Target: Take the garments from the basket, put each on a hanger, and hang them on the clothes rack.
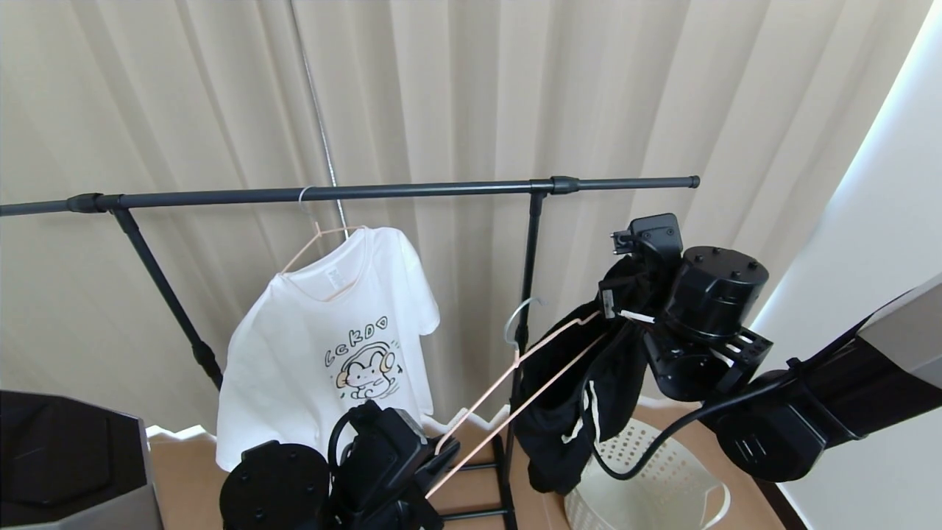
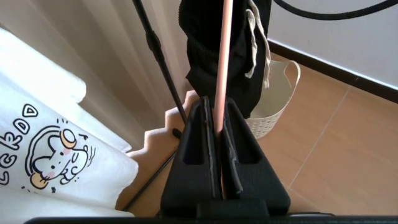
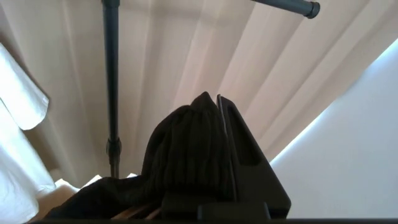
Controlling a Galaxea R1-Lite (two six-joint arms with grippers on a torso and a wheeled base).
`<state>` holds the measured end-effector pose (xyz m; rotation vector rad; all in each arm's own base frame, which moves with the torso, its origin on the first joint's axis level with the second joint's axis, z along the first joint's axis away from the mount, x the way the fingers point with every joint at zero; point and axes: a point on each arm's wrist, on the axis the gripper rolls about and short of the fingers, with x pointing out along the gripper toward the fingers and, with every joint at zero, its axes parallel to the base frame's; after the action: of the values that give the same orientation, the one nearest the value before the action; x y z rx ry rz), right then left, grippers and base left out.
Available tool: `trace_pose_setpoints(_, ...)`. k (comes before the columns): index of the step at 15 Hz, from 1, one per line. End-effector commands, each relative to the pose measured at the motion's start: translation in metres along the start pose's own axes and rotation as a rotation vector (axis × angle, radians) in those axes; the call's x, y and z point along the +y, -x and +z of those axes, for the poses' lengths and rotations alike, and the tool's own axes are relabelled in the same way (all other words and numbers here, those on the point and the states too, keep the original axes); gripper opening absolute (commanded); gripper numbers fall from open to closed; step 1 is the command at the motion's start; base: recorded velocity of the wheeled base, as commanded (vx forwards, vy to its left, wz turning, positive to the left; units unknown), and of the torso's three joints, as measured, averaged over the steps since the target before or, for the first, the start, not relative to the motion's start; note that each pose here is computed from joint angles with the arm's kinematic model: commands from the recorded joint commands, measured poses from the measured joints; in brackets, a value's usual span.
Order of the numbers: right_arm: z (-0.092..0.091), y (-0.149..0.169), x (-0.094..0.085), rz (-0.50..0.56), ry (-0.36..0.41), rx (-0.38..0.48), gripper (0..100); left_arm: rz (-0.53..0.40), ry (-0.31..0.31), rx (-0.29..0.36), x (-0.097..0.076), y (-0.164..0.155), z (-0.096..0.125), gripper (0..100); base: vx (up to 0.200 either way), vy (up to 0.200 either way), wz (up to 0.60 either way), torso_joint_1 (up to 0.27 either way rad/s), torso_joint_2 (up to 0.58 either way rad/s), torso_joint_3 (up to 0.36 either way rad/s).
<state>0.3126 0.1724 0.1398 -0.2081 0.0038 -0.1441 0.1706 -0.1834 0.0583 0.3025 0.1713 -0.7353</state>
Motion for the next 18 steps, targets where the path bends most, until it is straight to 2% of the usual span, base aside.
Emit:
trace_pose_setpoints(1,0.003,0.005,0.004,0.019,-0.004,-0.008,0,-0.007,-0.001,0.021,-0.001,0.000,-0.005,0,0.000,0.000,0.00,0.000,0.00,0.000)
trace_pose_setpoints(4,0.015,0.030,0.016,0.087,-0.026,-0.048,0,-0.008,-0.002,0.040,-0.002,-0.002,-0.009,0,0.000,0.000,0.00,0.000,0.00,0.000)
trace_pose_setpoints(6,0.022,0.042,0.016,0.113,-0.034,-0.061,0,-0.008,-0.001,0.041,-0.002,-0.002,-0.009,0,0.000,0.000,0.00,0.000,0.00,0.000)
trace_pose_setpoints(13,0.007,0.031,0.018,0.095,-0.007,-0.028,0,-0.006,0.021,-0.010,-0.001,0.004,0.002,0,0.000,0.000,0.00,0.000,0.00,0.000)
trace_pose_setpoints(18,0.008,0.030,0.018,0.095,-0.008,-0.029,0,-0.003,0.029,-0.026,0.000,0.005,0.006,0,0.000,0.000,0.00,0.000,0.00,0.000)
